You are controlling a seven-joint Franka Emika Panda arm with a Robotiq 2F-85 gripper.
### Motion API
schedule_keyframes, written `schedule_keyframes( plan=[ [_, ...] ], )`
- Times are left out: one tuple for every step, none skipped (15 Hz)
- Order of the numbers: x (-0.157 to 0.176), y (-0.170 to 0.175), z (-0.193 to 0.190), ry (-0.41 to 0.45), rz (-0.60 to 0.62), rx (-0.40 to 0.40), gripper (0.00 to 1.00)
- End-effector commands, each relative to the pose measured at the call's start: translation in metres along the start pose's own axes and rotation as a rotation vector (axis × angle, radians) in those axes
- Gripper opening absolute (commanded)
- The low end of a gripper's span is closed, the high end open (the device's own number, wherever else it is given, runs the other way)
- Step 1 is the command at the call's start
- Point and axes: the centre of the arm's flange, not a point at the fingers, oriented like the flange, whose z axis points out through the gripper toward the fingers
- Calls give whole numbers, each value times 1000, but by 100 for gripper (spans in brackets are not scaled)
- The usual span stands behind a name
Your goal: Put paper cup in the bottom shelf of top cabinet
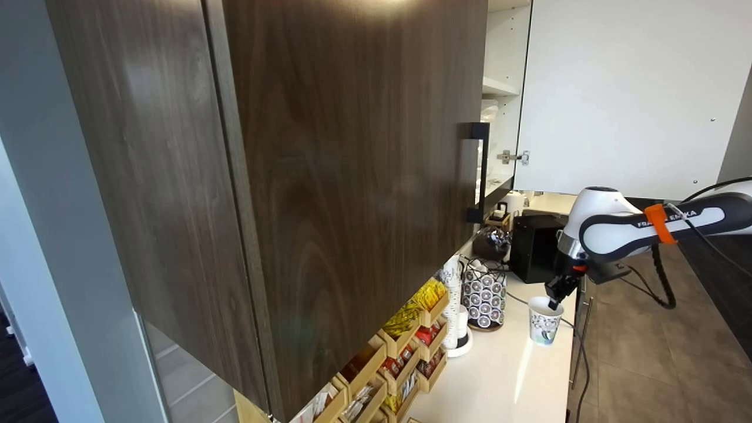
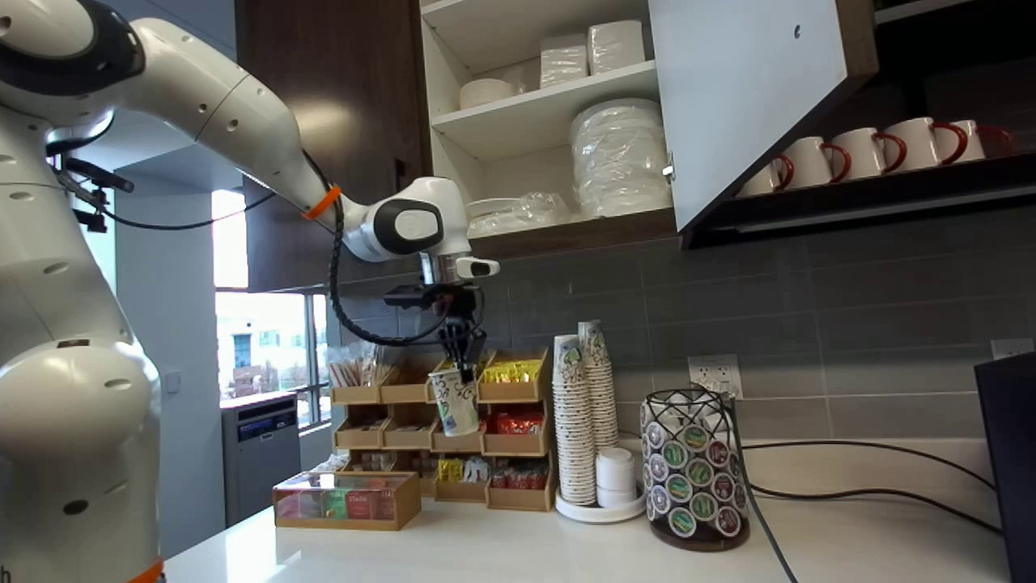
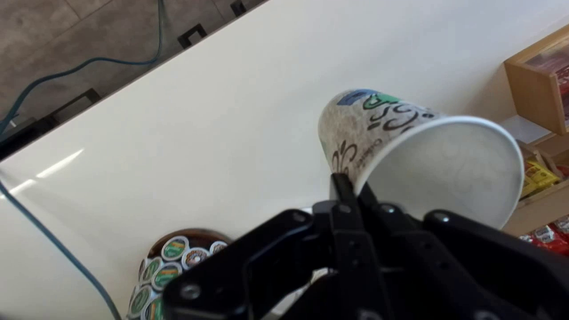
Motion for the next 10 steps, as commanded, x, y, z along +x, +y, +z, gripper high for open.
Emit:
schedule_keyframes(
  plan=[
    [13,7,-60,45,-19,-47,1],
    [17,9,-77,64,-28,-54,1],
    [21,11,-93,81,-36,-62,1],
    [25,14,-109,100,-40,-65,1],
    [30,16,-126,118,-41,-68,1],
    [33,20,-140,138,-38,-72,1],
    [37,23,-156,161,-30,-75,1],
    [41,25,-168,180,-24,-72,1],
    [44,29,-179,201,-22,-72,1],
    [47,30,-190,230,-24,-69,1]
  ],
)
